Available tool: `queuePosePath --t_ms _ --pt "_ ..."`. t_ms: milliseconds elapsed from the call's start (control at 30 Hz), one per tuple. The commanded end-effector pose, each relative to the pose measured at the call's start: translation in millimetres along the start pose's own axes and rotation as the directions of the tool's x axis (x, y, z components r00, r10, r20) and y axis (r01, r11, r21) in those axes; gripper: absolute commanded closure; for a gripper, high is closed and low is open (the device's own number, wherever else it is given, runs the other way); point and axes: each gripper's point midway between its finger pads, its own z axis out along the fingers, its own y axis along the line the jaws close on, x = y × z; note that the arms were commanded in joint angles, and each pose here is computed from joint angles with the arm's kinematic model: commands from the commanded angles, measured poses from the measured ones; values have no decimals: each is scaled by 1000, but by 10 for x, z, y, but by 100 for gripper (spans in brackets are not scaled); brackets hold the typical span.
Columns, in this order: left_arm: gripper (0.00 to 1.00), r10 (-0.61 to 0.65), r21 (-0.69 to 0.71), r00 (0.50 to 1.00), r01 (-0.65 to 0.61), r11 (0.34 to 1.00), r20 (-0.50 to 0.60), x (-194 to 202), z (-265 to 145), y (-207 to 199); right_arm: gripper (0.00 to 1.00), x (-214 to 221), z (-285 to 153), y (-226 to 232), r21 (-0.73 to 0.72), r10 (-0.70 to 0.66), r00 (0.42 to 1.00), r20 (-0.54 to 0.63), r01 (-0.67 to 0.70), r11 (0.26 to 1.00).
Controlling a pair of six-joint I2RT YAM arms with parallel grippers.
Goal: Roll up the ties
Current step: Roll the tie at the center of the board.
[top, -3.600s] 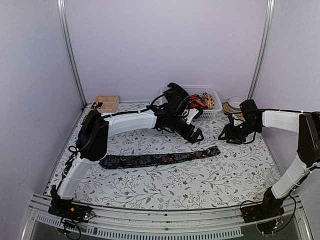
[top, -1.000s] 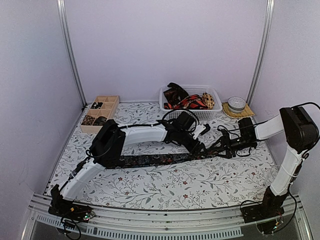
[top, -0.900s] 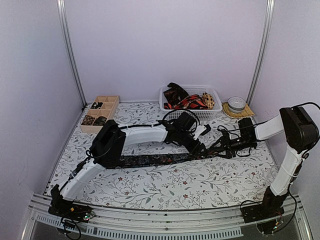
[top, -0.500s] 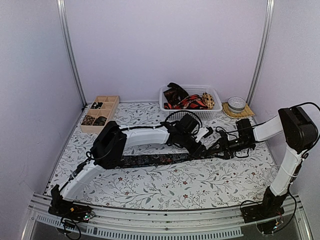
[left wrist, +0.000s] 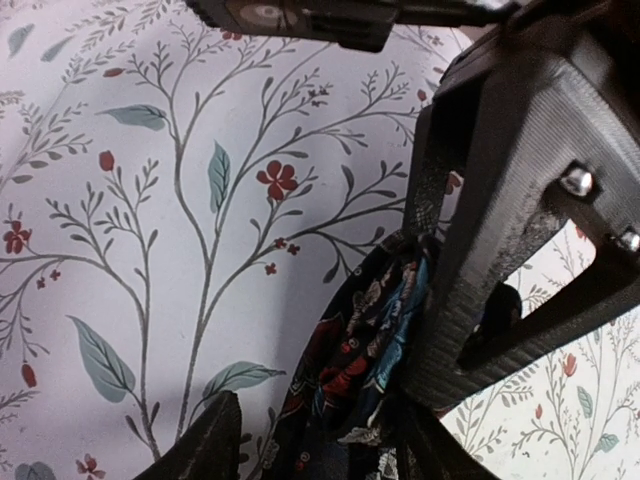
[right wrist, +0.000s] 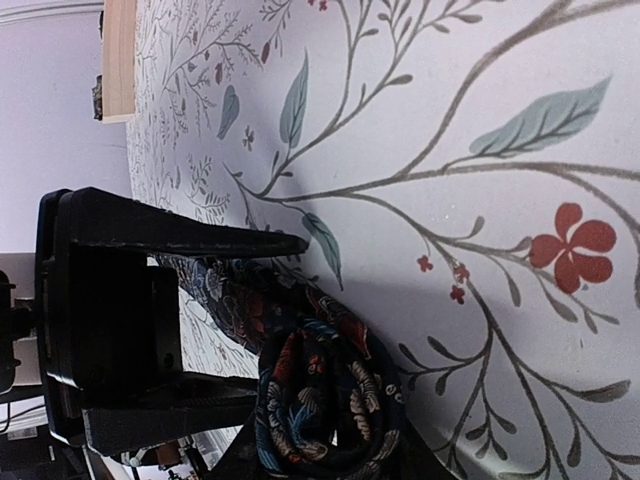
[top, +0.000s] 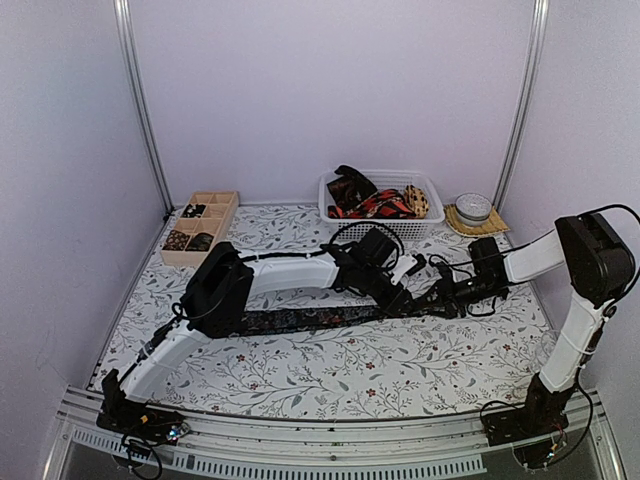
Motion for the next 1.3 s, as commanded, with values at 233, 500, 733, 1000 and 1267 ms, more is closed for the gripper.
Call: queuePosePath --t_ms 233,500,733,1000,1267 --pt "42 -73 48 994 77 996 -78 329 -39 -6 75 -144 -58 -95 183 -46 999 18 42 982" --pt "29 -100 36 993 103 994 -62 252 -283 83 90 -189 -216 -149 330 -108 994 0 101 939" --pt "30 -190 -48 976 186 981 -106 650 -611 358 89 -258 -438 -115 492 -179 982 -61 186 850" --pt "36 -266 -76 948 256 964 -177 1175 -783 337 88 -384 -643 31 660 -260 958 -116 271 701" --pt "42 -305 -68 933 298 952 -190 1312 -889 252 87 -411 -568 46 807 -300 929 -216 343 481"
